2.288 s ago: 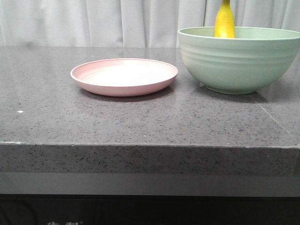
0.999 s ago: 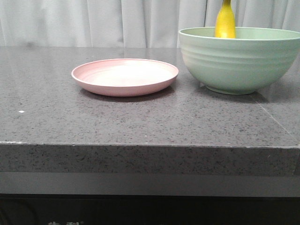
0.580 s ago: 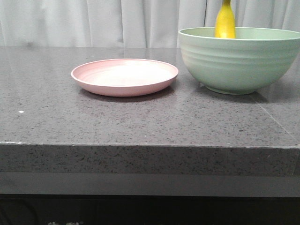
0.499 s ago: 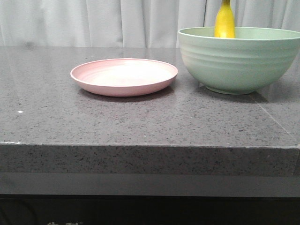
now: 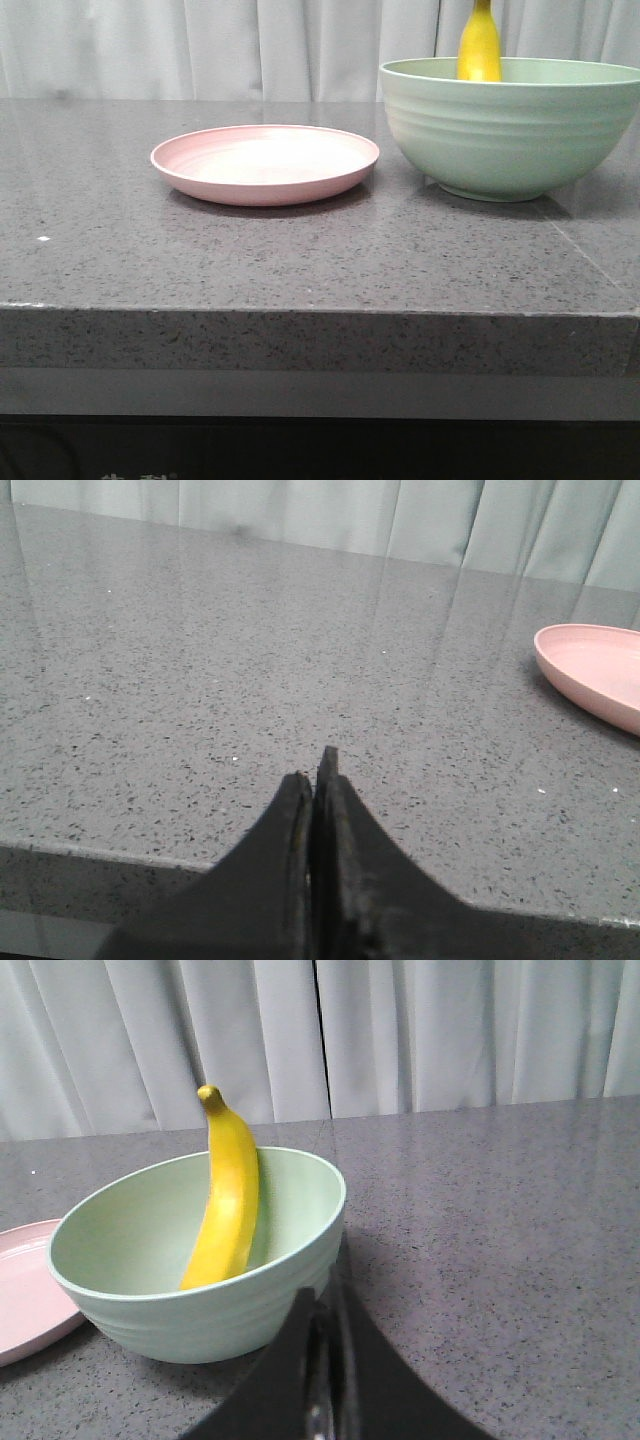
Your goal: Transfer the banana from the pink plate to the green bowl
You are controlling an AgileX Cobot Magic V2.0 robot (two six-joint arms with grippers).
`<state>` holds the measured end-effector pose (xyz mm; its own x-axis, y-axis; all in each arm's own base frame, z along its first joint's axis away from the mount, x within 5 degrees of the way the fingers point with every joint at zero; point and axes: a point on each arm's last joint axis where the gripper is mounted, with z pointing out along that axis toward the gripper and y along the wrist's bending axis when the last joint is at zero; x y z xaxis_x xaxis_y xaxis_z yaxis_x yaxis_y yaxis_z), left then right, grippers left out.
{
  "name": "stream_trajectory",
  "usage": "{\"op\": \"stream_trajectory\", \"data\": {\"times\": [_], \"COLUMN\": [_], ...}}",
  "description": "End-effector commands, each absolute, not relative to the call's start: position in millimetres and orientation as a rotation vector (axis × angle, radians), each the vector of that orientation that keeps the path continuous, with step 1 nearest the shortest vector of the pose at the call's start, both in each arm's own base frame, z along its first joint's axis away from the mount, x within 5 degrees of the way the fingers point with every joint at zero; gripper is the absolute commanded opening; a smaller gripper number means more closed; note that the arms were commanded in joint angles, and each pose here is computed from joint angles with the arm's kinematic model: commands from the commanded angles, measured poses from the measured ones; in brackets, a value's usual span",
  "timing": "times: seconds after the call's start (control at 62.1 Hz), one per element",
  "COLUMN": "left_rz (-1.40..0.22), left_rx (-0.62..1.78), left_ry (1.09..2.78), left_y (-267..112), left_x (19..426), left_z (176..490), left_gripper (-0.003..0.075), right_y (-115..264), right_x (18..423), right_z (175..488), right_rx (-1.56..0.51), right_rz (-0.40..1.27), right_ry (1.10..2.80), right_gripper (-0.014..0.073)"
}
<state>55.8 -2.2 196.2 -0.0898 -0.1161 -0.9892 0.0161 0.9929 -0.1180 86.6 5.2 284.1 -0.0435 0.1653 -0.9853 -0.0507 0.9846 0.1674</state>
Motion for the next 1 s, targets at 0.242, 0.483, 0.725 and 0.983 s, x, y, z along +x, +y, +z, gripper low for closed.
{"op": "stream_trajectory", "data": {"times": [0.242, 0.483, 0.725, 0.983], "left_rz": [-0.113, -0.113, -0.113, -0.113], "left_rx": [-0.087, -0.087, -0.087, -0.087], "left_ry": [1.562, 1.562, 1.562, 1.562], "left_y": [-1, -1, -1, -1], "left_x": [54, 54, 54, 54], "left_z": [203, 203, 203, 203], "left_gripper": [-0.0018, -0.0018, -0.0018, -0.0018], "right_y": [6, 8, 1, 0], "right_x": [87, 88, 76, 55], "right_z": [300, 288, 229, 198], "right_rx": [0.070, 0.017, 0.105, 0.122], "right_rz": [0.189, 0.169, 0.129, 0.088], "right_ry": [1.509, 1.529, 1.602, 1.569], "right_gripper": [-0.0059, -0.0059, -0.0059, -0.0059]}}
